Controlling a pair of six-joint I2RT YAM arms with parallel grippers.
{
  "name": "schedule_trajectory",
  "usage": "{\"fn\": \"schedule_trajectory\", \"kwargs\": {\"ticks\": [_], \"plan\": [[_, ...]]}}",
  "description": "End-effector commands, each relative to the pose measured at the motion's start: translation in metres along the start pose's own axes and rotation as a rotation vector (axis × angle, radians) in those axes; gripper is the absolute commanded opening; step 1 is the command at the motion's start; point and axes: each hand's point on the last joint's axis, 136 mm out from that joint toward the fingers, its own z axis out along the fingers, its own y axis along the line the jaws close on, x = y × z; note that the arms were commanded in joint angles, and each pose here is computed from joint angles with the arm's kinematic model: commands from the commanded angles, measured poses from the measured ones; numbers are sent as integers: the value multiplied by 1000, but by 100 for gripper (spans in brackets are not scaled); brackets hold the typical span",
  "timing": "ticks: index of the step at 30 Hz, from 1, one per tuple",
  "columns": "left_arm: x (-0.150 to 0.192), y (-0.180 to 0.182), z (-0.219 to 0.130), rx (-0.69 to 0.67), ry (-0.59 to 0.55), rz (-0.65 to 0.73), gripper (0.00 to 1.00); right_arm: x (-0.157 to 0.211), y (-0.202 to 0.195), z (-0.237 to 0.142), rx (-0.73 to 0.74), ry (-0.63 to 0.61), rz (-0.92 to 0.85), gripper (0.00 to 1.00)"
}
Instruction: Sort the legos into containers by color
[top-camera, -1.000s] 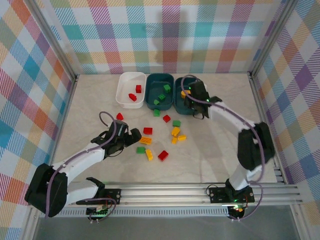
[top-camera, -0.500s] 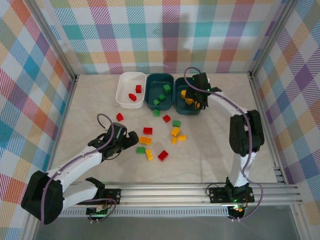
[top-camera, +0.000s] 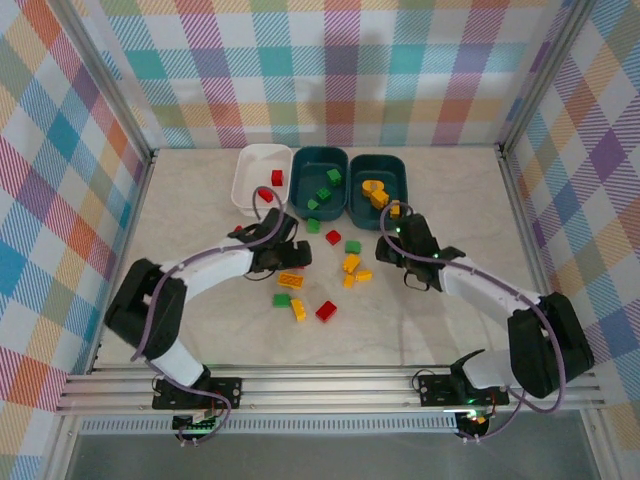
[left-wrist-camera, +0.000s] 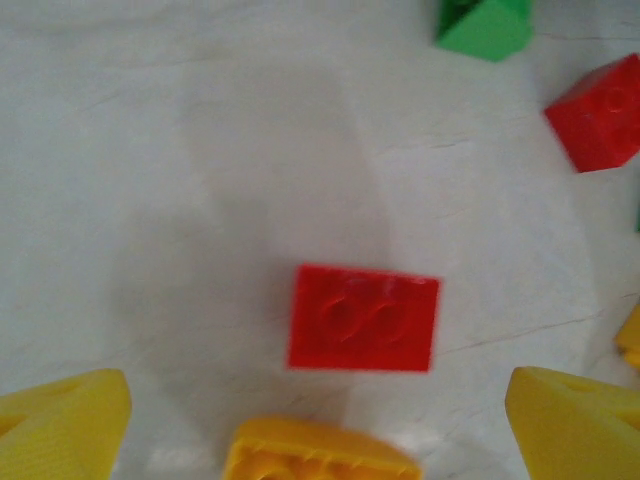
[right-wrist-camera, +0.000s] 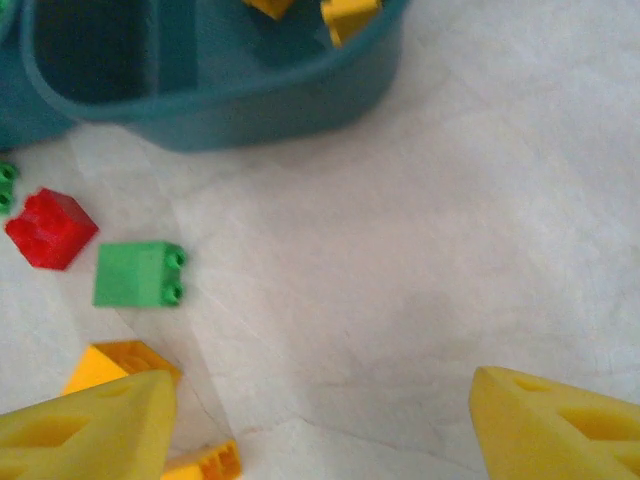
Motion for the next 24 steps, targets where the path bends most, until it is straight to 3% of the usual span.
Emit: {"fn": "schedule_trajectory", "kwargs": {"ticks": [1,10,14,17,24], "plan": [[2,1,11,-74,59,93,96,-14,3,-5,-39,-115,79,78],[8,-3,47,-159,163,197,75,-11,-3,-4,-14,-118,106,79],[8,-4,53,-172,174,217,60,-9,-1,0,-20,-102,111,79],[4,-6,50,-173,157,224,43,-8,0,2,-19,-93,111,78],[-22,-27,12,-95,90,251,40,-6,0,7,-14,-86,111,78]]}}
